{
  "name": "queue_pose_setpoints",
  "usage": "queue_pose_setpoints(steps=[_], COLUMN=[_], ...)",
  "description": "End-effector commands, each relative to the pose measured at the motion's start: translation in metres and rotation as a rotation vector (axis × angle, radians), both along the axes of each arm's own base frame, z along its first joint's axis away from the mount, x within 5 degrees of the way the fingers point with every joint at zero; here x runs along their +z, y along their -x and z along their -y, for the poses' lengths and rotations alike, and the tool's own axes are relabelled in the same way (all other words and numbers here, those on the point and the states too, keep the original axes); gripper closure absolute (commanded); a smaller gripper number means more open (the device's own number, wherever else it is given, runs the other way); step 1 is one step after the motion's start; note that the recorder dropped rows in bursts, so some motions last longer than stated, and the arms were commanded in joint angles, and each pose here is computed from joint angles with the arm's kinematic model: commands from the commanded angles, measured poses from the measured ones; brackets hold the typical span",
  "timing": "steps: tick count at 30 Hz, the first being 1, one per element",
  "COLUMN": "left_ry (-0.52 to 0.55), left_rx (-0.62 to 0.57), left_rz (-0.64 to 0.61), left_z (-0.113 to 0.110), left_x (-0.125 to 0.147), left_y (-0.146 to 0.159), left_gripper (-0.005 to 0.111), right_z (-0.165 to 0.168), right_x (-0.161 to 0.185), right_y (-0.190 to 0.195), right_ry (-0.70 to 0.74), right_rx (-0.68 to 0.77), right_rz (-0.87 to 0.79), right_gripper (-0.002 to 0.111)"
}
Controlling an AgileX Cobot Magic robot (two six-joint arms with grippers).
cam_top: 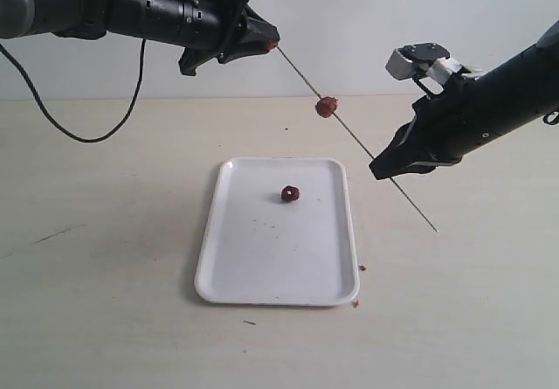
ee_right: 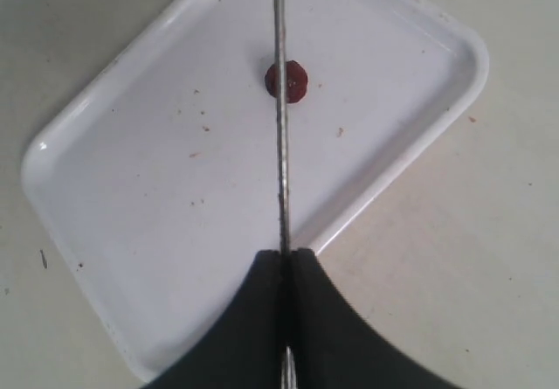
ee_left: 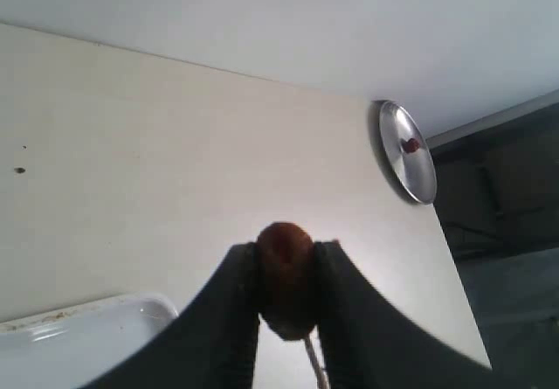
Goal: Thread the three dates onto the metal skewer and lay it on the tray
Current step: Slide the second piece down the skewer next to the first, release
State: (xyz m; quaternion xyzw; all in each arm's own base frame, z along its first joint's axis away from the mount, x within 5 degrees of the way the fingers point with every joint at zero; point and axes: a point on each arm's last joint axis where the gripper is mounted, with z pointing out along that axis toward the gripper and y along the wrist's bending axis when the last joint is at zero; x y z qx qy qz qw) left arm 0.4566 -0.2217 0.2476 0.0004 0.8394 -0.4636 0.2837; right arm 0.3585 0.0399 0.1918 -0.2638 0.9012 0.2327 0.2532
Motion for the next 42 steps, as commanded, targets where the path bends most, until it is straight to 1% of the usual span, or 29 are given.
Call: queue_pose_setpoints(steps=[1, 6, 11, 12, 15, 20, 26, 31, 36, 39, 41, 42], left_ry=[-0.007, -0.008, -0.011, -0.011, -0.012, -0.016, -0.037, -0.058, -0.100, -0.120, -0.138, -0.148], left_rx=[-0.007, -0.006, -0.006, -0.010, -0.013, -0.054, -0.109, -0.147, -0.175, -0.184, -0.201, -0.210], left_rz=[0.018, 0.019, 0.028, 0.029, 0.028, 0.019, 0.027, 0.042, 0.060, 0.070, 0.104, 0.120], left_z=[0.000, 0.001, 0.009, 0.012, 0.012, 0.017, 0.037, 0.051, 0.055, 0.054, 0.054, 0.054], left_x=[0.003, 0.003, 0.003, 0.003, 0.003, 0.002, 0.001, 0.000, -0.002, -0.003, -0.003, -0.003], left_y=[0.001, 0.001, 0.004, 0.005, 0.005, 0.010, 0.022, 0.030, 0.034, 0.034, 0.034, 0.034], left_gripper=[0.084, 0.084, 0.084, 0.084, 0.084, 0.084, 0.084, 0.084, 0.084, 0.084, 0.078, 0.071], right_z=[0.000, 0.000, 0.000, 0.000, 0.002, 0.001, -0.004, -0.005, -0.004, -0.004, -0.004, -0.004], right_x=[0.000, 0.000, 0.000, 0.000, 0.001, 0.004, 0.013, 0.016, 0.018, 0.019, 0.019, 0.019], right_y=[0.000, 0.001, 0.001, 0.001, -0.003, -0.008, -0.014, -0.017, -0.020, -0.021, -0.021, -0.021], right_ry=[-0.008, -0.005, -0.005, -0.003, -0.003, -0.035, -0.122, -0.147, -0.162, -0.163, -0.163, -0.163], right_rx=[0.001, 0.020, 0.020, 0.017, -0.024, -0.068, -0.072, -0.080, -0.122, -0.120, -0.120, -0.120], right_rz=[0.005, 0.011, 0.011, 0.014, 0.038, 0.081, 0.173, 0.213, 0.238, 0.253, 0.253, 0.253], right_gripper=[0.108, 0.108, 0.108, 0.108, 0.108, 0.108, 0.108, 0.108, 0.108, 0.108, 0.108, 0.108])
